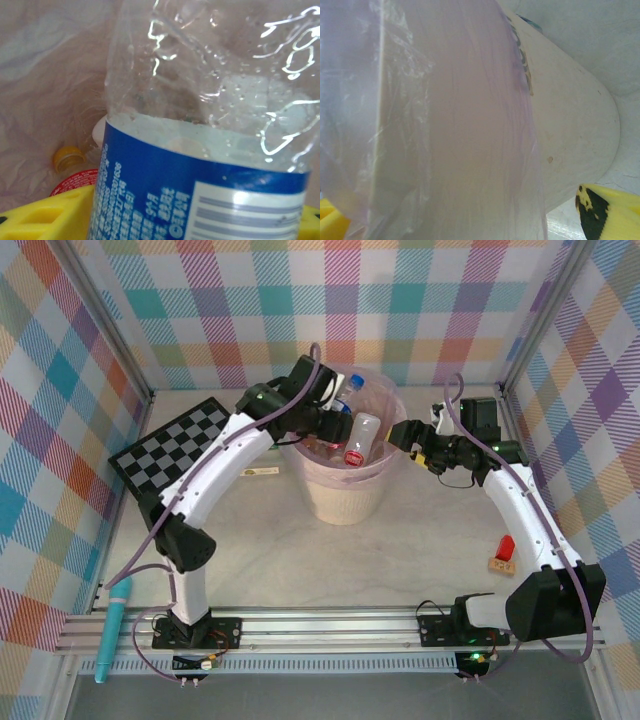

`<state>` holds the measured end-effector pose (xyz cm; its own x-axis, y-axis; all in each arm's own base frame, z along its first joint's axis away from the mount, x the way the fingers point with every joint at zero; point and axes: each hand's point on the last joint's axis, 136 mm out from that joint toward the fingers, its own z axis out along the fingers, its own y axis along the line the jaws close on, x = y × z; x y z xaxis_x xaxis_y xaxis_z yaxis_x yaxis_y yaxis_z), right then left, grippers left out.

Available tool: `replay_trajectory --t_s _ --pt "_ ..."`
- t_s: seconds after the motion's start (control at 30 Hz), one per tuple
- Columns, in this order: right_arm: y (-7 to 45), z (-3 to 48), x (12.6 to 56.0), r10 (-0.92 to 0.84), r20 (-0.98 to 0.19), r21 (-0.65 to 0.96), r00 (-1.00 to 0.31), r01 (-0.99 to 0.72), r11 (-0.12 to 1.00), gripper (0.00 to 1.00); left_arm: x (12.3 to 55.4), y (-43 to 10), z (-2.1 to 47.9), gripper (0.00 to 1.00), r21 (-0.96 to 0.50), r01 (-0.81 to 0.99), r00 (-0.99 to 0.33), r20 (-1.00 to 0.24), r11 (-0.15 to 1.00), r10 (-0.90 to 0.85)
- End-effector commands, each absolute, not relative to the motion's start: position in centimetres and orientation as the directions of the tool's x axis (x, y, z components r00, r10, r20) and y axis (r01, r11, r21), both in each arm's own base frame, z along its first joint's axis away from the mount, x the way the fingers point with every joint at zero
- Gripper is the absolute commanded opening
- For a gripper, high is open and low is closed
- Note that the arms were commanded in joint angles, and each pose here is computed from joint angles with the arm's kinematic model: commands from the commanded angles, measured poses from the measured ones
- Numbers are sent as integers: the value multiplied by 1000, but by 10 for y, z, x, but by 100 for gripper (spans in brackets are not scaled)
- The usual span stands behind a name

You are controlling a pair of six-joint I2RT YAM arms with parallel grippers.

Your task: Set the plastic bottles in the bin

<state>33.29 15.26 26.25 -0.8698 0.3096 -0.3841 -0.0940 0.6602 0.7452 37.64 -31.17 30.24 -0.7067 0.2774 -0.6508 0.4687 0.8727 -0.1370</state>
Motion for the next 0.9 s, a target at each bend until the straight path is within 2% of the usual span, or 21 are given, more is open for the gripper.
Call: replay_trajectory --t_s 0.0,0.13,0.33,0.43,0.57,0.87 --pt "150 248 322 282 -374 717 -884 -83 692 97 375 -310 289 38 -109 480 -725 -607 870 324" --pt "150 248 321 281 -374 715 -884 -82 694 96 381 -307 274 48 -90 453 -747 -581 887 323" --pt "150 248 322 279 -374 714 -884 -83 695 96 381 -309 272 80 -96 459 -748 -577 883 327" --pt "150 247 322 278 -373 715 -885 -83 695 96 381 -310 278 88 -100 462 -740 -591 881 321" --pt "150 248 322 279 -373 714 -885 -81 696 96 380 -309 288 94 -106 464 -727 -612 879 311" --pt "148 250 321 284 -377 708 -882 -76 702 96 373 -314 330 99 -162 505 -670 -692 847 267"
